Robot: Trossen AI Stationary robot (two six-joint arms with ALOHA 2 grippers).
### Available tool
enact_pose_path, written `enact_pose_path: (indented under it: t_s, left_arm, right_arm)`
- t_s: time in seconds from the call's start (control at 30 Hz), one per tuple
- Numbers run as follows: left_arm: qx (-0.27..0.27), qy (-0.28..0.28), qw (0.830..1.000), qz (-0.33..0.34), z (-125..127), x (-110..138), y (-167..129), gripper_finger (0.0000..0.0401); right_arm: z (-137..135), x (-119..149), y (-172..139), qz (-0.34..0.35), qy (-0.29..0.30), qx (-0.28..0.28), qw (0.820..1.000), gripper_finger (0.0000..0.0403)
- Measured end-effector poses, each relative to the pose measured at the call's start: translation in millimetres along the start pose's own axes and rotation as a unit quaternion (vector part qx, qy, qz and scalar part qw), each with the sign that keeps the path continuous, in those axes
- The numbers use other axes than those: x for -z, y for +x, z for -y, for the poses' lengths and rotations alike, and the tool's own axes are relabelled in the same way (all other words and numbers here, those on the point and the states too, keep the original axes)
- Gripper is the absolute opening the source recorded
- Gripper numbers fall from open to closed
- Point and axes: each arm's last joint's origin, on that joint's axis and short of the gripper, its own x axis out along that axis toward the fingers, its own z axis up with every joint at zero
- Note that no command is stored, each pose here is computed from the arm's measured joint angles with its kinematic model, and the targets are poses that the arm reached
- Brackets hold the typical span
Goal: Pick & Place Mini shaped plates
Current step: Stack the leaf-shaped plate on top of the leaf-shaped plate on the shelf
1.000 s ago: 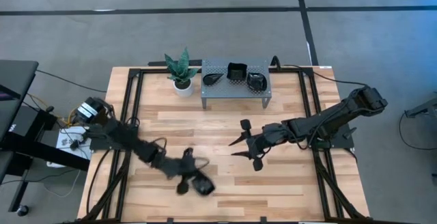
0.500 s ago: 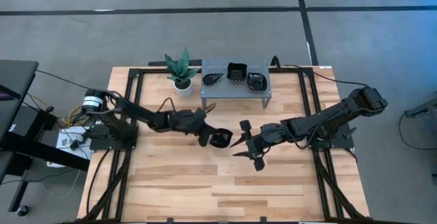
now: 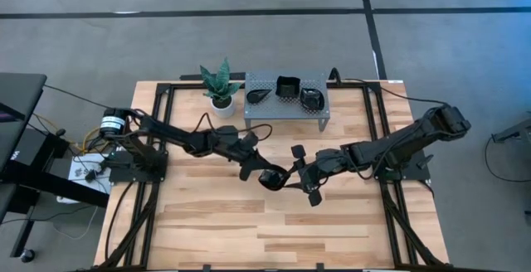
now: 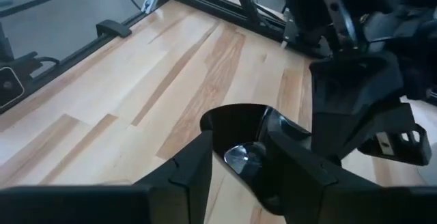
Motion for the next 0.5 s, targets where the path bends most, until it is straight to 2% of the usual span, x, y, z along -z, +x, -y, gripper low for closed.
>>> enact_pose_path:
  t_s: [0.1, 0.3, 0.5]
  left_arm:
    - [0.001, -0.027, 1.000, 0.004, -1.5, -4.0, -0.2, 0.0011]
    - [0.007, -0.091, 0.996, -0.007, -12.4, -9.5, -4.8, 0.0011]
    - [0.015, -0.181, 0.983, -0.012, -21.0, -14.8, -9.1, 0.0012]
  right_arm:
    - [0.3, -0.4, 0.0, 0.002, -0.002, 0.001, 1.000, 0.0134]
    - [-1.5, 0.3, -0.1, -0.003, -0.044, -0.002, 0.999, 0.0130]
    - [-0.6, 0.6, 0.0, -0.004, -0.081, -0.001, 0.997, 0.0120]
